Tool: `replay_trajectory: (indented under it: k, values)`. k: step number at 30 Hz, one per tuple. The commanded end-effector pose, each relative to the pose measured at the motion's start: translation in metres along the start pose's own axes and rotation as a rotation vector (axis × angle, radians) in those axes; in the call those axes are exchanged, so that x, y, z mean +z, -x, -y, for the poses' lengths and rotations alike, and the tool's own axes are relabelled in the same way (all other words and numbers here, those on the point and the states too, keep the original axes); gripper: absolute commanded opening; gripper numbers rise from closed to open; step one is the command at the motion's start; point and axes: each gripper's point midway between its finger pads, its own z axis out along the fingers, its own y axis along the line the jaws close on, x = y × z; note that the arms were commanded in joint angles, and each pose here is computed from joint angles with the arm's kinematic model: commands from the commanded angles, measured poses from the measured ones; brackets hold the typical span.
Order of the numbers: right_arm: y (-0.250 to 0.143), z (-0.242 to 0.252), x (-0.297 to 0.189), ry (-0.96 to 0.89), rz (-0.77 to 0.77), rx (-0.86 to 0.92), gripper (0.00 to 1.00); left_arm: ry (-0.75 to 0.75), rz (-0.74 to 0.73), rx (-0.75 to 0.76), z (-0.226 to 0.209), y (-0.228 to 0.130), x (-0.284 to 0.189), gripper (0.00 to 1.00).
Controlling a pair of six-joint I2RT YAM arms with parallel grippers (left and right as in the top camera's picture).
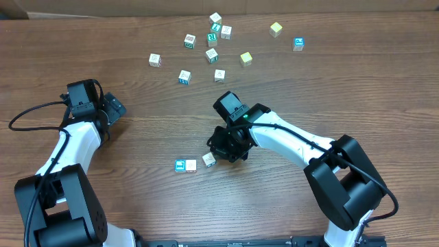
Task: Form a horizontal line
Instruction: 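Lower the block right of the placed pair and adjust its position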
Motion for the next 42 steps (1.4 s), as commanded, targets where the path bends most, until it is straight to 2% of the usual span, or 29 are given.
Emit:
replay_trajectory:
  k: [1, 7, 11, 15, 26, 29, 33, 35, 39, 42]
  values:
    - [-0.007, 0.003, 0.003, 0.000, -0.041, 0.015, 0.04, 0.002, 0.022, 0.001, 0.002, 0.008, -0.003, 1.00]
    - [-0.008, 0.005, 0.003, -0.007, -0.045, 0.019, 0.04, 0.002, 0.022, 0.001, 0.002, 0.008, -0.003, 1.00]
    - [0.006, 0.015, 0.002, -0.066, 0.039, 0.028, 0.04, 0.003, 0.022, 0.002, 0.001, 0.008, -0.003, 1.00]
    - [0.016, 0.024, 0.000, -0.098, 0.089, 0.134, 0.04, 0.002, 0.022, 0.001, 0.002, 0.008, -0.003, 1.00]
    - [0.019, 0.024, 0.000, -0.091, 0.093, 0.166, 0.04, 0.002, 0.022, 0.002, 0.002, 0.007, -0.003, 1.00]
    - [0.018, 0.024, 0.000, -0.089, 0.091, 0.165, 0.08, 0.002, 0.022, 0.003, 0.002, 0.007, -0.003, 1.00]
    - [0.019, 0.023, 0.000, -0.087, 0.092, 0.164, 0.05, 0.003, 0.023, 0.001, 0.001, 0.008, -0.003, 1.00]
    - [0.019, 0.023, 0.000, -0.088, 0.092, 0.164, 0.10, 0.003, 0.022, 0.001, 0.001, 0.008, -0.003, 1.00]
    - [0.022, 0.026, 0.000, -0.099, 0.112, 0.163, 0.04, 0.002, 0.022, 0.002, 0.002, 0.008, -0.003, 1.00]
    - [0.025, 0.028, -0.001, -0.111, 0.132, 0.164, 0.04, 0.002, 0.022, 0.001, 0.002, 0.008, -0.003, 1.00]
